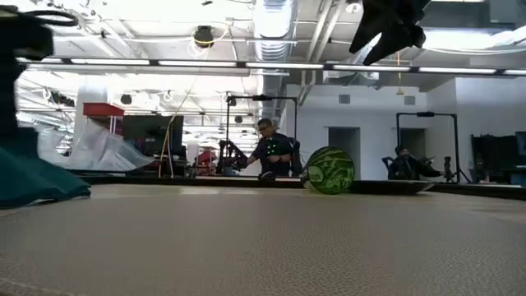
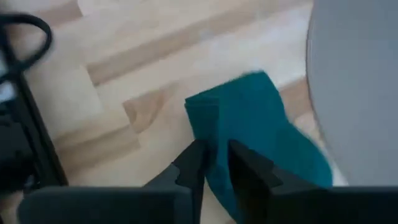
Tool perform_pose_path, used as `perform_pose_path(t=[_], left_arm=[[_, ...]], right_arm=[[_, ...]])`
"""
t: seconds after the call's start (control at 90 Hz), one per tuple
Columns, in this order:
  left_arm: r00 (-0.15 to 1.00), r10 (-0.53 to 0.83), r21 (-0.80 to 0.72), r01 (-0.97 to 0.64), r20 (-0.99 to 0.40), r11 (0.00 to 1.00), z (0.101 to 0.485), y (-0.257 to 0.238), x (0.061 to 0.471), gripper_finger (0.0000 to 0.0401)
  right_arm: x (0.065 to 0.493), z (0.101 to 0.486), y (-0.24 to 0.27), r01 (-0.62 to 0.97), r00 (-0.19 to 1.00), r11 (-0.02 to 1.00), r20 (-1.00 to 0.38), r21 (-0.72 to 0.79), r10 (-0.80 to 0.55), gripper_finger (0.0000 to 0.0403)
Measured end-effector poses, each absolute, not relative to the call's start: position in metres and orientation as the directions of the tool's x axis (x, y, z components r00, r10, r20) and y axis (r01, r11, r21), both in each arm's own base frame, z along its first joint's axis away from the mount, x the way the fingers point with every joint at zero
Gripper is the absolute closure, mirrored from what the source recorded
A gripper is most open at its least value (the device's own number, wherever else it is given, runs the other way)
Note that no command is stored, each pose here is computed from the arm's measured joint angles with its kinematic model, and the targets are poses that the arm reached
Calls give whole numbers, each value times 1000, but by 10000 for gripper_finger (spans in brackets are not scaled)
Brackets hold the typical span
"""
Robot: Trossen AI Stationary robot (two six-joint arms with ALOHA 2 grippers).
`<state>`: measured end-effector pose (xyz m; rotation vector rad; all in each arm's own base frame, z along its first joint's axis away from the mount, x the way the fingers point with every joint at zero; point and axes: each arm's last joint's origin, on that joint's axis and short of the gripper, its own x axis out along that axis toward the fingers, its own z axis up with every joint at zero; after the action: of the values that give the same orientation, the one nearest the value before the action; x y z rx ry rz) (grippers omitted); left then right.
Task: Set table place
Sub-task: Put the green table napkin to the left of the gray tablemat
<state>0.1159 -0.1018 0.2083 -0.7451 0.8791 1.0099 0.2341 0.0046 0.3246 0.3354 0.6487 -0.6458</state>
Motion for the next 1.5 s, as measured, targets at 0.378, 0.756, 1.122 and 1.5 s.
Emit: perform_pose_path(t=[0.378,0.756,1.122,1.5], left_arm=[[181,408,-132,-980,-895,146,224,-60,122,323],[272,290,-151,-914,-918,376,205,-80,162,395],[182,274,-57,-912,-944,406,178,-66,196,401],[268,209,-192,-926,-941,324,139,-57,193,401]], right_arm=[[236,326,2,626,622,778,-638,57,-454,167],[235,326,2,625,620,779,-639,53,-455,168],[235,325,2,625,615,779,-644,47,-454,168],[232,324,2,598,597,801,-661,-10,-454,169]])
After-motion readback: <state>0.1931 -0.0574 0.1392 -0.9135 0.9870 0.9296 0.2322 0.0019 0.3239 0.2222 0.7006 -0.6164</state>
